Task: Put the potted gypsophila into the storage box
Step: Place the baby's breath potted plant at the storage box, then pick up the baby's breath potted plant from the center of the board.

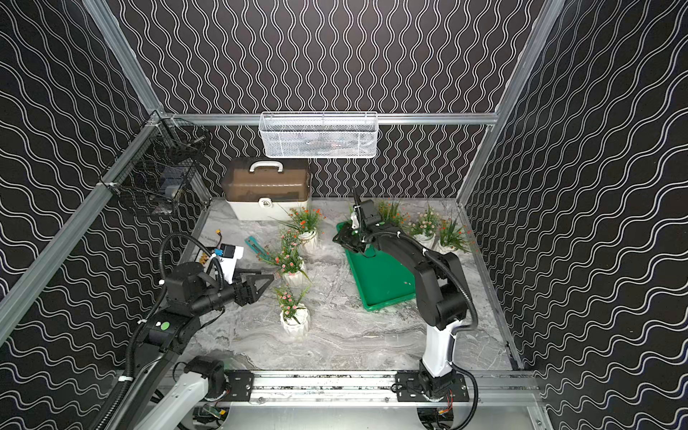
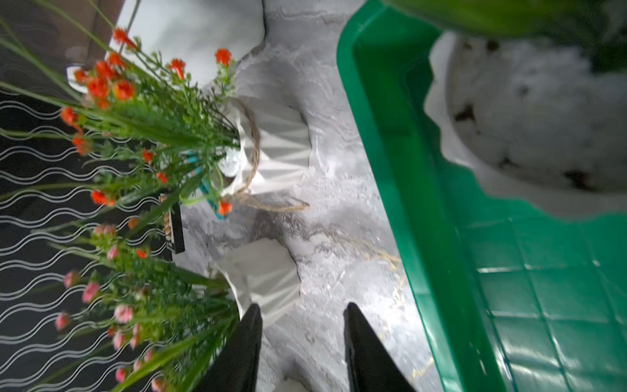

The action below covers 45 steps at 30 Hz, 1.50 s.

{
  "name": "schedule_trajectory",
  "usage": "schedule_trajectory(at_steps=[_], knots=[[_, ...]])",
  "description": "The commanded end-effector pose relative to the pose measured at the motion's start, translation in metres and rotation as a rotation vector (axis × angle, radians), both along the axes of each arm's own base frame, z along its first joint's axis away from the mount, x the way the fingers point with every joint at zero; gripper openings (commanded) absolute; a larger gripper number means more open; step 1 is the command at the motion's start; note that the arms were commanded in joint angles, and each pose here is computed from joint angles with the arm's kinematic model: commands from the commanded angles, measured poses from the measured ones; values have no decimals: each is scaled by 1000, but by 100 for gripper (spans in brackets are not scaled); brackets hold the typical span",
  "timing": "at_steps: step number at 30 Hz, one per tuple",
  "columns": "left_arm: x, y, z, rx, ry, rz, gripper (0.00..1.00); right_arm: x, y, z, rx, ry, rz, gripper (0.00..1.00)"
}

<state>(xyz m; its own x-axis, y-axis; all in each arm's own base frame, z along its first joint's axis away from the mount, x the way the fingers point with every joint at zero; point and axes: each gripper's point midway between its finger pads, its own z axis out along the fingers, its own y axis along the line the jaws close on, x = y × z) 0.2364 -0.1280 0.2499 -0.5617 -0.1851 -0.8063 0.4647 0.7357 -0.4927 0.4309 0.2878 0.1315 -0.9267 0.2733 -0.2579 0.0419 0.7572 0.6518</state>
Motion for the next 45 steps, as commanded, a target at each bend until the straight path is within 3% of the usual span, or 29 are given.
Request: schedule_trajectory(at_steps=[1, 11, 32, 45], knots=[[1, 0, 6, -1, -22, 0, 73, 8, 19, -5, -4, 10, -4, 42], [0, 2, 6, 6, -21, 6, 73, 30, 49, -30, -43, 47, -1, 39], [0, 1, 7, 4, -28, -1, 73, 47, 79, -28, -49, 0, 11, 36], [0, 0, 7, 6, -31, -5, 73, 66, 73, -47, -230, -30, -14, 30]])
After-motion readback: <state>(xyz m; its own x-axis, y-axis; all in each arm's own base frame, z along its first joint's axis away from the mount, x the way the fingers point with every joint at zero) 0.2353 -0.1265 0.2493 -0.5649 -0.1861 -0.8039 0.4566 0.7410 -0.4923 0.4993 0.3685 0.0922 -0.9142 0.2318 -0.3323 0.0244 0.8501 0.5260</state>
